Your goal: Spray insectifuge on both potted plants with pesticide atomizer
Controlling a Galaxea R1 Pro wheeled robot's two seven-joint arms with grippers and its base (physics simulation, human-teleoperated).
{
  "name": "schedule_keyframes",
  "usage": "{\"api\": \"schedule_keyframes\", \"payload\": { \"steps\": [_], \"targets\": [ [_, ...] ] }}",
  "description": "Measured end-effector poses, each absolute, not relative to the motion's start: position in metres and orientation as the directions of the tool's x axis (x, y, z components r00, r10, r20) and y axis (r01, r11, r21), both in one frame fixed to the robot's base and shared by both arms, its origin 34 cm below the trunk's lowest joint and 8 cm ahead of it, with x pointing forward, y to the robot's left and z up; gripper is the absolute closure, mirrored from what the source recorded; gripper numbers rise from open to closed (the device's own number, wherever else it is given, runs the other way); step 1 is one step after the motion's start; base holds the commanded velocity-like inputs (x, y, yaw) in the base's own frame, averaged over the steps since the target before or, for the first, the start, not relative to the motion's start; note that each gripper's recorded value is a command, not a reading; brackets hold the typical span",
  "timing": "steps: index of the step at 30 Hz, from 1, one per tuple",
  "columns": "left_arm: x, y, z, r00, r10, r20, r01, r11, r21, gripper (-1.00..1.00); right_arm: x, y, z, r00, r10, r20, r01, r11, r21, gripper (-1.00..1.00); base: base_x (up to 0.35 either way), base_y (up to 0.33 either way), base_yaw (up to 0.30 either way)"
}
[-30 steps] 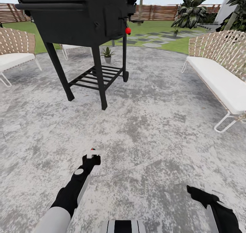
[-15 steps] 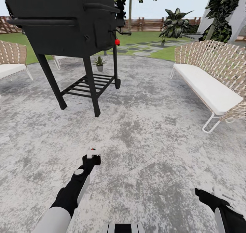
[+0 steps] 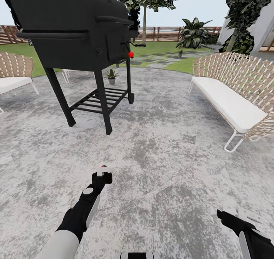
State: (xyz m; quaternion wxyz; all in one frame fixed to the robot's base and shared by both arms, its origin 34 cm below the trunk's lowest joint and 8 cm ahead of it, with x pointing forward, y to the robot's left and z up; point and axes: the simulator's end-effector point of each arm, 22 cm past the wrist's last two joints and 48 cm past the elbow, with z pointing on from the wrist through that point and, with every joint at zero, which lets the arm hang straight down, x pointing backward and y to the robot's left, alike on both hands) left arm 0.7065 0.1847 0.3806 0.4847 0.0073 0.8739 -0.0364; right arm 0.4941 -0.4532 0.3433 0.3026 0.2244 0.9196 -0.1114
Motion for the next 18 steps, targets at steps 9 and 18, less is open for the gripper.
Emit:
{"api": "schedule_keyframes", "payload": {
  "steps": [9, 18],
  "targets": [
    [0.7064, 0.1845, 0.3805, -0.531, -0.023, -0.847, 0.048, 0.997, -0.057, 1.00, 0.4938, -0.4548, 0.3445, -0.715, 0.345, -0.608, 0.482, 0.873, -0.070, -1.00, 0.000, 0.000, 0.000],
    [0.7076, 0.1845, 0.3848, -0.524, -0.022, -0.852, 0.049, 0.997, -0.056, 1.00, 0.4953, -0.4548, 0.3474, -0.711, 0.344, -0.614, 0.481, 0.874, -0.068, -1.00, 0.000, 0.000, -0.063]
  ]
}}
